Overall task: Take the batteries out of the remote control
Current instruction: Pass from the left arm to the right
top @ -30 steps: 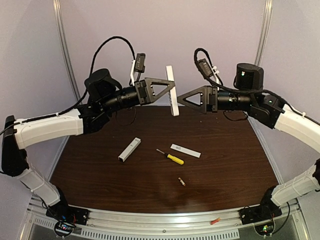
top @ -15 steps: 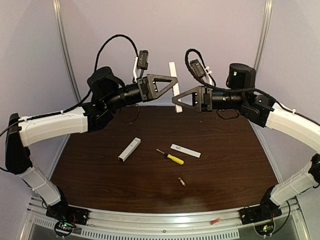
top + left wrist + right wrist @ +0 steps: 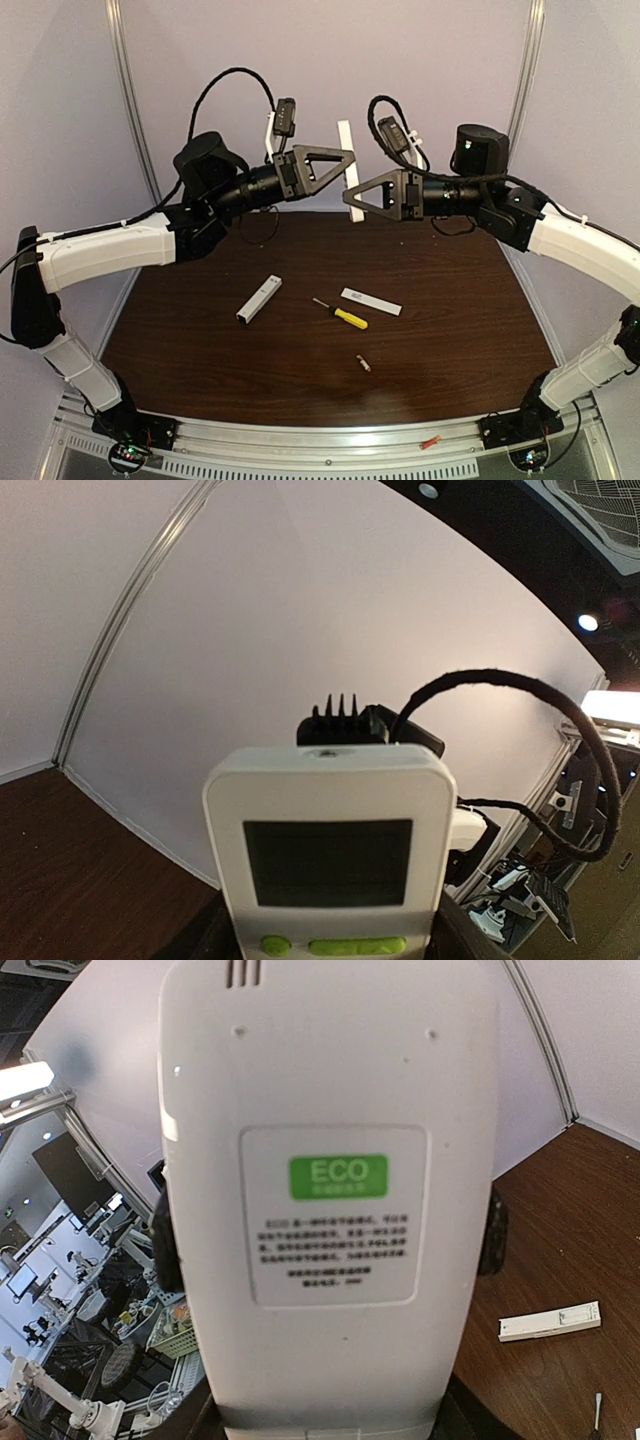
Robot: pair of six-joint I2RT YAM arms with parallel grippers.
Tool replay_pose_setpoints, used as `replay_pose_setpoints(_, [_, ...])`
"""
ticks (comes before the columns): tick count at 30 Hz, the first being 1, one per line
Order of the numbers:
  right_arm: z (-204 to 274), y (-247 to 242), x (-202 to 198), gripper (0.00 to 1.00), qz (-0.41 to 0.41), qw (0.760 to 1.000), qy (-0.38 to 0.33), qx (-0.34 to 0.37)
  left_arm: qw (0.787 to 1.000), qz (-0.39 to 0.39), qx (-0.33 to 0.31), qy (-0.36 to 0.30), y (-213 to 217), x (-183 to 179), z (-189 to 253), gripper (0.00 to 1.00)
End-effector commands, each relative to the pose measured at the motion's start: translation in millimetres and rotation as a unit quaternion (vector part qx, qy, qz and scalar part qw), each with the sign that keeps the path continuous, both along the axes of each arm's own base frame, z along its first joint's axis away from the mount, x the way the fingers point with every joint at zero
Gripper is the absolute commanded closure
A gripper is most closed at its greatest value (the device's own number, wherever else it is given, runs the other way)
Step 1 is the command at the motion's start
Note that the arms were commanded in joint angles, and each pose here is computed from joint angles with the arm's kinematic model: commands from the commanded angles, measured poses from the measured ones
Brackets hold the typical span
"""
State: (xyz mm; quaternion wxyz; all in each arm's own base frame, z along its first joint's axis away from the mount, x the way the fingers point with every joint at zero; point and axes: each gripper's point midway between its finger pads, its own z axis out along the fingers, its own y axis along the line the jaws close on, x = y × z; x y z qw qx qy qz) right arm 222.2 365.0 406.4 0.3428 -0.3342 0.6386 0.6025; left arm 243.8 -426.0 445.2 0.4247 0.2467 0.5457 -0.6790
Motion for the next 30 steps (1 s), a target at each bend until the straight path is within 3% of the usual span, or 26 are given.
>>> replay_pose_setpoints(1, [20,-5,-9,0.74,0.023,0.999,-0.021,0.020,0.999,0.011,-0.028,-0.021,10,-2,16,0.58])
replay_pose_setpoints(8, [18,-4,-6,0.94,0.025,0.999,-0.021,0.018,0.999,0.031,-0.005,-0.009,14,2,1,0.57])
replay_pose_setpoints(11, [17,-3,-3,1.00,0.023,0.999,-0.021,0.013,0.999,0.051,0.014,-0.004,17,6,-8,0.49])
replay_pose_setpoints(23, [3,-3,10,1.00,0.007,0.999,-0.031,-0.026,0.988,0.129,0.081,0.008,40,16,-36,0.03])
replay_pose_setpoints(30, [-14,-5,22,1.00,-0.013,0.997,-0.042,-0.068,0.970,0.204,0.131,0.014,76,17,-54,0.03])
